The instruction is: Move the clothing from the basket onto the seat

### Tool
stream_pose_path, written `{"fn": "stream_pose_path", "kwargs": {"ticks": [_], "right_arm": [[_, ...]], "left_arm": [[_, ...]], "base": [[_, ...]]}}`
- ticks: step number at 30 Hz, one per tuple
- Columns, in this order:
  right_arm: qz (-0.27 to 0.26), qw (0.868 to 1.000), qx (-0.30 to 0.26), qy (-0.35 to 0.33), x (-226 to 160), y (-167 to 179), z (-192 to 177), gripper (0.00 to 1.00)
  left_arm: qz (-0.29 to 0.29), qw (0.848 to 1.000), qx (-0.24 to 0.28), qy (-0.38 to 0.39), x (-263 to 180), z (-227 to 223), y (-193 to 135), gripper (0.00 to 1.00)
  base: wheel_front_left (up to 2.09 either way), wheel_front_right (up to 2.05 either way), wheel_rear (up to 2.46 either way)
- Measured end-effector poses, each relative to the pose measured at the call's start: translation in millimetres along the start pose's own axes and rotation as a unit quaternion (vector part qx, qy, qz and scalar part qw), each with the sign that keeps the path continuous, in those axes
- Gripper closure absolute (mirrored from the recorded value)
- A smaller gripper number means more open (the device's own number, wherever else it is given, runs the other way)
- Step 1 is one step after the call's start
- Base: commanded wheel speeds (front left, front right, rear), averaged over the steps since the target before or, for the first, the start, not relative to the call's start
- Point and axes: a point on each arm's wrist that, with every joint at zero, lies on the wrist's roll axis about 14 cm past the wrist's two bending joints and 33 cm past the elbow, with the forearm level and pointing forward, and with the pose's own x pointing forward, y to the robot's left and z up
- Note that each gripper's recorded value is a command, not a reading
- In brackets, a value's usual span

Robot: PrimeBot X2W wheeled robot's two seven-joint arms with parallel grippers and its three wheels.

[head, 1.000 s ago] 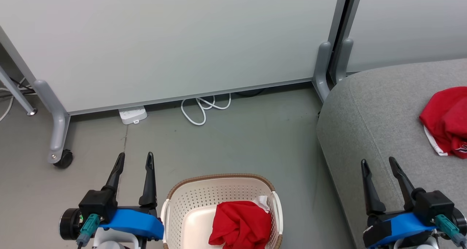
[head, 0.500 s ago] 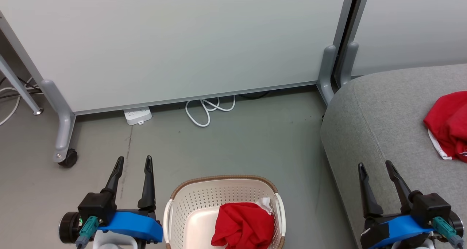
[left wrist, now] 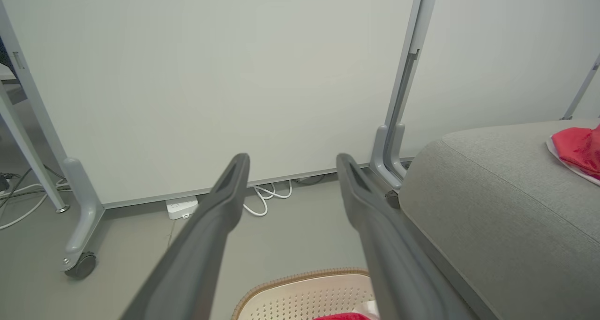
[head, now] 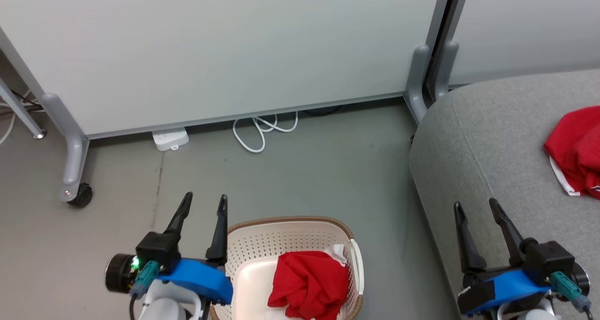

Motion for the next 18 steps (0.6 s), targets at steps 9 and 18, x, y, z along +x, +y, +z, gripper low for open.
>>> {"fn": "stream_pose_path", "kwargs": {"ticks": [9, 18], "right_arm": [[-0.003, 1.0, -0.01, -0.001, 20.3, -5.2, -1.1, 0.0], [-0.017, 1.0, -0.023, 0.006, 45.2, -23.2, -11.0, 0.0]], "left_arm": [[-0.087, 0.994, 0.015, 0.065, 38.5, -38.7, -43.1, 0.0], [-0.165, 0.969, 0.056, 0.175, 60.2, -112.3, -62.0, 0.0]], "base": [[0.0, 0.0, 0.0], [0.0, 0.0, 0.0]]}}
